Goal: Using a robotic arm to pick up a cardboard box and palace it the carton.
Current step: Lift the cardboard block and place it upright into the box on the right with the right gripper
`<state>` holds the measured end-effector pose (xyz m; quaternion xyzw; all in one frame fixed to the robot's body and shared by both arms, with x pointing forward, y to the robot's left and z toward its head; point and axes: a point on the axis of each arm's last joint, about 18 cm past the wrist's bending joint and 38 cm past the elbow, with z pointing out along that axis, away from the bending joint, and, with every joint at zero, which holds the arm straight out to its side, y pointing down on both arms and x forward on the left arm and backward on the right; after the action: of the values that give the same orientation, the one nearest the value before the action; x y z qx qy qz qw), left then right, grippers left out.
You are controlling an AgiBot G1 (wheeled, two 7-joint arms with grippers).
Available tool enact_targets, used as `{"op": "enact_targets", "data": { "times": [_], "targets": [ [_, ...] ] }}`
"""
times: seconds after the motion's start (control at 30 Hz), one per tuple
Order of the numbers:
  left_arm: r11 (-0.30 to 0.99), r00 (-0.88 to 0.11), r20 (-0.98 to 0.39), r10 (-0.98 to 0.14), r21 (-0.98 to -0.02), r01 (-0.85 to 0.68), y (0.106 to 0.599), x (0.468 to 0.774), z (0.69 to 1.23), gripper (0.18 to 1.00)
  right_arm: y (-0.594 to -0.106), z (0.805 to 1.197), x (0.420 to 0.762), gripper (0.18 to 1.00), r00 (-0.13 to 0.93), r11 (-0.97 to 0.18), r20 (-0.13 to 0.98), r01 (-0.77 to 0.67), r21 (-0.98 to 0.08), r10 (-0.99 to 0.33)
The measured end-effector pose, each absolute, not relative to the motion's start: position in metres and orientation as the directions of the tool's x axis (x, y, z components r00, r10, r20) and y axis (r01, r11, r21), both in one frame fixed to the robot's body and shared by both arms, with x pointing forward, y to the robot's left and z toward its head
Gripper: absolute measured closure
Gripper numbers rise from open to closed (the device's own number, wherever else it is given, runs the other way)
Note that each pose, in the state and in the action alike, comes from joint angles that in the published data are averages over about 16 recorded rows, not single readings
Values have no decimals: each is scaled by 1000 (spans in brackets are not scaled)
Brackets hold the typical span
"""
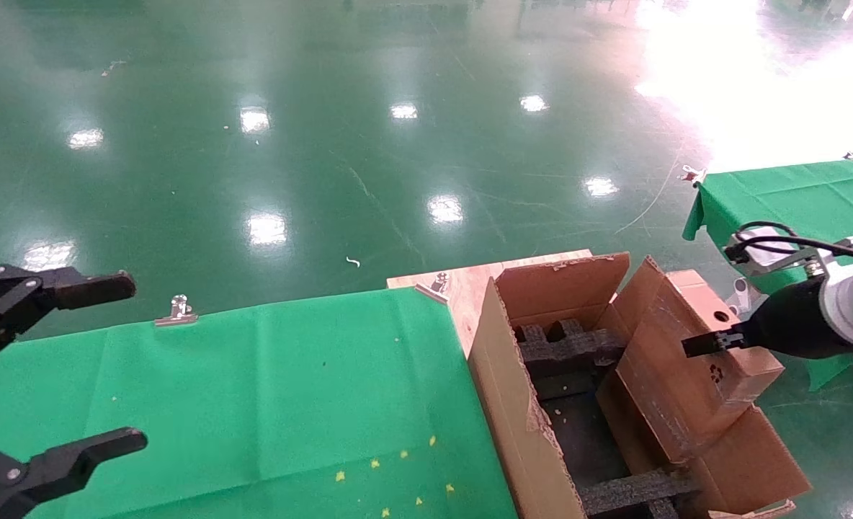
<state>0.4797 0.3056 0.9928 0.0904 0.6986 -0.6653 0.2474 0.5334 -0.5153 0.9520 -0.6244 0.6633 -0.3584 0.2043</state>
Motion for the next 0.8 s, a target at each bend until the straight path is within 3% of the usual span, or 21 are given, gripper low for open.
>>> {"op": "enact_targets", "data": {
  "times": [0.8],
  "targets": [
    [98,-861,-466,-203,-885,455,306,480,993,184,-513,911,539,830,-148,4,148,-721,-693,-978]
  ]
}}
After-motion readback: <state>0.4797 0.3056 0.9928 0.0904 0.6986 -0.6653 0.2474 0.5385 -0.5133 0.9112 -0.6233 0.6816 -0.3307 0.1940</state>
